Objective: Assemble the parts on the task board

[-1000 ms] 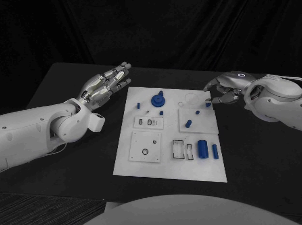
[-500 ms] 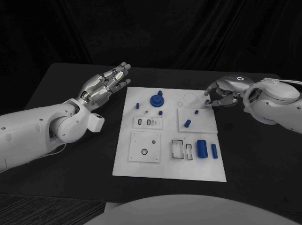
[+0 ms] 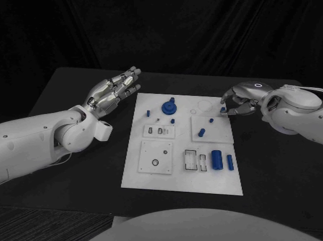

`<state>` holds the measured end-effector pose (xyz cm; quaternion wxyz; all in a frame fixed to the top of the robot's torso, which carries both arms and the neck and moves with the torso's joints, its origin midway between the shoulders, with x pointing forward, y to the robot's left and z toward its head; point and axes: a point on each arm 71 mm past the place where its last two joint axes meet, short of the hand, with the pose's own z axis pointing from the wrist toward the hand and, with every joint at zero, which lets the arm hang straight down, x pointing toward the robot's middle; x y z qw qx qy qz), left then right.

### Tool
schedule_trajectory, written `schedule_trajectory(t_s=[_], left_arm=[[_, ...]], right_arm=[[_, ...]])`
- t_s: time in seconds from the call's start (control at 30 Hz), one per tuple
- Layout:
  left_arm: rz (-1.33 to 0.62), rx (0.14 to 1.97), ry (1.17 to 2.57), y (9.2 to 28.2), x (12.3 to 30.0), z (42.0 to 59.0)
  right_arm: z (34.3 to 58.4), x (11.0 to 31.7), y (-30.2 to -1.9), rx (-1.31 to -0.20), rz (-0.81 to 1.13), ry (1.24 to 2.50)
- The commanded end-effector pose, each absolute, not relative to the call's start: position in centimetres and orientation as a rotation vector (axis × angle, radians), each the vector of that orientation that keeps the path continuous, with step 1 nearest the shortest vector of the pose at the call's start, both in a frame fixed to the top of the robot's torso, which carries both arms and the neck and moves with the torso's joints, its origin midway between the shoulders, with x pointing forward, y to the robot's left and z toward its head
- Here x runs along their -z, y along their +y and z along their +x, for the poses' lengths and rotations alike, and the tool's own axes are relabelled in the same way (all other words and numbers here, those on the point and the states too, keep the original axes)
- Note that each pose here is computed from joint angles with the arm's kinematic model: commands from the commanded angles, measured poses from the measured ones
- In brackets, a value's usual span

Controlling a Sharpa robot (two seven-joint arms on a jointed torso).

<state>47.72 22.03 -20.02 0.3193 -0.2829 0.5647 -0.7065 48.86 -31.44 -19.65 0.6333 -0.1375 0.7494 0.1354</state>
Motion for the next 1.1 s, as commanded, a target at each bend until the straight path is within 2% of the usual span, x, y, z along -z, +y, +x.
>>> schedule_trajectory(t_s=[0.03, 1.1], left_arm=[[-0.705, 1.921, 1.406, 21.97, 19.46, 47.56], [-0.707, 1.922, 1.413, 21.96, 19.56, 47.59]], right_arm=[[48.93, 19.81, -31.64, -0.285, -0.298, 1.720], [49.18, 20.75, -31.73, -0.257, -0.286, 1.754]])
